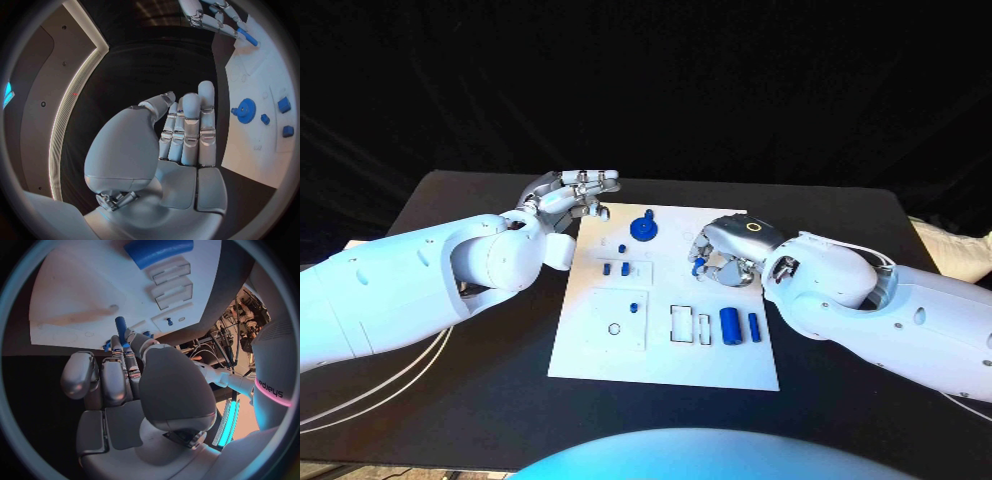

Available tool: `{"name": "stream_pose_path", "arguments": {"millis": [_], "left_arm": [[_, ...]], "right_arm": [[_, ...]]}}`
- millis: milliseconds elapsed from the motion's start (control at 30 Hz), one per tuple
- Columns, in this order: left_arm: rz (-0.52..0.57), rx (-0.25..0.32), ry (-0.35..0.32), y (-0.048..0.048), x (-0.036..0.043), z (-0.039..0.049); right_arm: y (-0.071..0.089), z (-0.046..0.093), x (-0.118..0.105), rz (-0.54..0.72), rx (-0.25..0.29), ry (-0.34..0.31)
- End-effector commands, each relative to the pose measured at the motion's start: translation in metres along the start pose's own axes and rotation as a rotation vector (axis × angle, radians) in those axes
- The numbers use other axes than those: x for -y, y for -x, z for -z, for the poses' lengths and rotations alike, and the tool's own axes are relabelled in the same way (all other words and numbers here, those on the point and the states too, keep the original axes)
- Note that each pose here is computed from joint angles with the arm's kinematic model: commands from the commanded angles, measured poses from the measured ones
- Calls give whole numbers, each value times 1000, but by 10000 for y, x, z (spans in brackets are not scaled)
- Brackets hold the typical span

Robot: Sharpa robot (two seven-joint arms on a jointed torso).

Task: Assemble the parts on the task board

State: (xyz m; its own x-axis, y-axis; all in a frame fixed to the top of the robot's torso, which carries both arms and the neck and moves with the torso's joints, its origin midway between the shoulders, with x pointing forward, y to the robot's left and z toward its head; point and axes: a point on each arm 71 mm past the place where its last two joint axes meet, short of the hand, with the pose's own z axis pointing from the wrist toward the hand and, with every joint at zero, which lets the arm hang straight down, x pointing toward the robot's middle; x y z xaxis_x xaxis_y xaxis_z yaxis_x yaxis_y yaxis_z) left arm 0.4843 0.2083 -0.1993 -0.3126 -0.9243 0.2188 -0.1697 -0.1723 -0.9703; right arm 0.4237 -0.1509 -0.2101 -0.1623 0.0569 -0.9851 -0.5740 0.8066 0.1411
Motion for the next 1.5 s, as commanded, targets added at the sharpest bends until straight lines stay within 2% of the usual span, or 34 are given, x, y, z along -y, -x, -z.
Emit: {"name": "stream_pose_path", "arguments": {"millis": [33, 200, 367, 500, 733, 1000, 1233, 1500], "left_arm": [[1, -19, -6, -21, 5, -2], [2, -21, -6, -27, 3, -3], [3, -24, -5, -41, 0, -7], [3, -27, -4, -52, -3, -12], [4, -30, -4, -70, -8, -26], [6, -34, -4, -88, -14, -41], [6, -36, -4, -93, -16, -48], [6, -35, -4, -89, -17, -50]], "right_arm": [[102, 35, -58, -48, 47, 7], [203, 75, -232, -84, 61, 50], [213, 13, -511, -125, 56, 123], [148, -40, -747, -138, 51, 184], [-86, -149, -1077, -164, 9, 265], [-329, -224, -1231, -188, -40, 292], [-458, -262, -1248, -188, -78, 289], [-524, -277, -1227, -177, -98, 279]]}}
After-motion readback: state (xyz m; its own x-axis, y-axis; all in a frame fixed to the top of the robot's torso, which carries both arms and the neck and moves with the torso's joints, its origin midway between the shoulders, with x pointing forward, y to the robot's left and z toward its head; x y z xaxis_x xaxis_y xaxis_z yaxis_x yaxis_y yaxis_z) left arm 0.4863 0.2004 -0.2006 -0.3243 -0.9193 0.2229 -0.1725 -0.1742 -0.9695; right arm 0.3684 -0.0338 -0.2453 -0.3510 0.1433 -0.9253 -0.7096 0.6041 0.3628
